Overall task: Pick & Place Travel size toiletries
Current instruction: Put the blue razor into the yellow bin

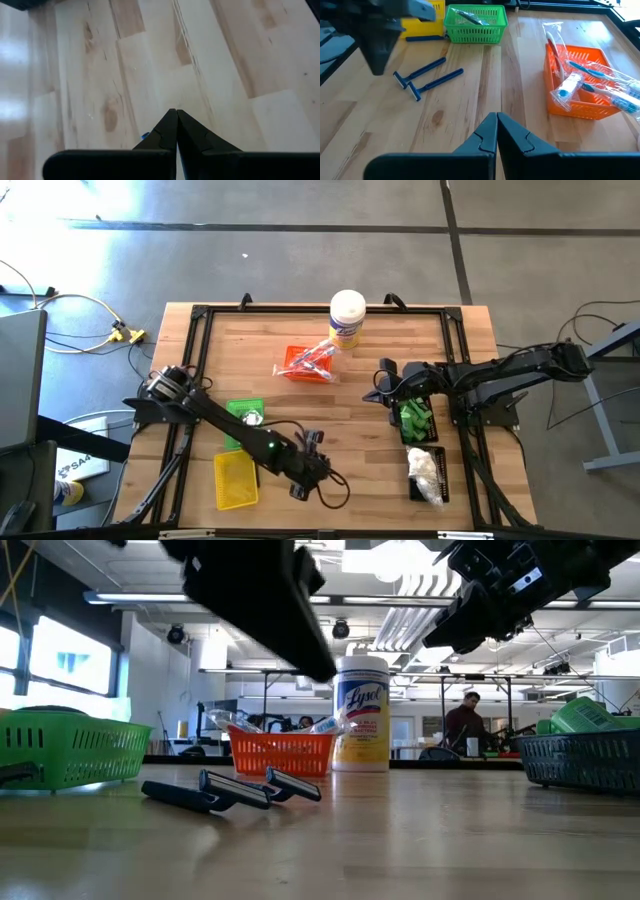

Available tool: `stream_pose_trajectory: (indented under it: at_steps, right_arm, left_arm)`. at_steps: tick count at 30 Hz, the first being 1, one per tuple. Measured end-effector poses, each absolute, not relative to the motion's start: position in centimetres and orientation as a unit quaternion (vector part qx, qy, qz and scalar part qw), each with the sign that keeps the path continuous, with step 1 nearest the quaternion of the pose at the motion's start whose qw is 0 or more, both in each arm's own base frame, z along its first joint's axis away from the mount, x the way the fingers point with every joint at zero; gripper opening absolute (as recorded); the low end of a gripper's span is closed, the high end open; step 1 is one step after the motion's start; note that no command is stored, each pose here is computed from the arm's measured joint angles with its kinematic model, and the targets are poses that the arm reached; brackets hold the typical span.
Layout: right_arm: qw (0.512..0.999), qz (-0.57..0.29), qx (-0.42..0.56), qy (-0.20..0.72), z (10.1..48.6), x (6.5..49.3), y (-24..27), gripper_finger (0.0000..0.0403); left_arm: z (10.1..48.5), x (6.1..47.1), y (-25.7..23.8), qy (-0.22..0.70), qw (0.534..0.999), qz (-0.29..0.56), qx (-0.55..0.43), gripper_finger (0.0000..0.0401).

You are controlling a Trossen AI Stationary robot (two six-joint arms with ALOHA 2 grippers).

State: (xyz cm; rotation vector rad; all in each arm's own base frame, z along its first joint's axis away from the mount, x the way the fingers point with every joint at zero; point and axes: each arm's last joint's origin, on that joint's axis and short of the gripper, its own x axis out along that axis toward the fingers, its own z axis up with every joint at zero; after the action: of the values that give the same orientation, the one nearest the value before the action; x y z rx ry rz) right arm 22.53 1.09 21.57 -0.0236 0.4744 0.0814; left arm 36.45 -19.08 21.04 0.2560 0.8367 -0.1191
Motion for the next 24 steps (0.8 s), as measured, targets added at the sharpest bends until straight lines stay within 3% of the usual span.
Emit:
stream_pose_trajectory:
  at_steps: [14,24]
  right_arm:
    - [0.972,0.040,-0.013,0.233,21.6,22.5,1.1,0.0003]
    - [0.972,0.040,-0.012,0.233,21.6,22.6,1.1,0.0003]
  left_arm:
    - [22.4,30.2,-15.8,0.295,0.947,-0.108,0.062,0.0000]
    - [22.7,30.2,-15.9,0.278,0.954,-0.111,0.024,0.0000]
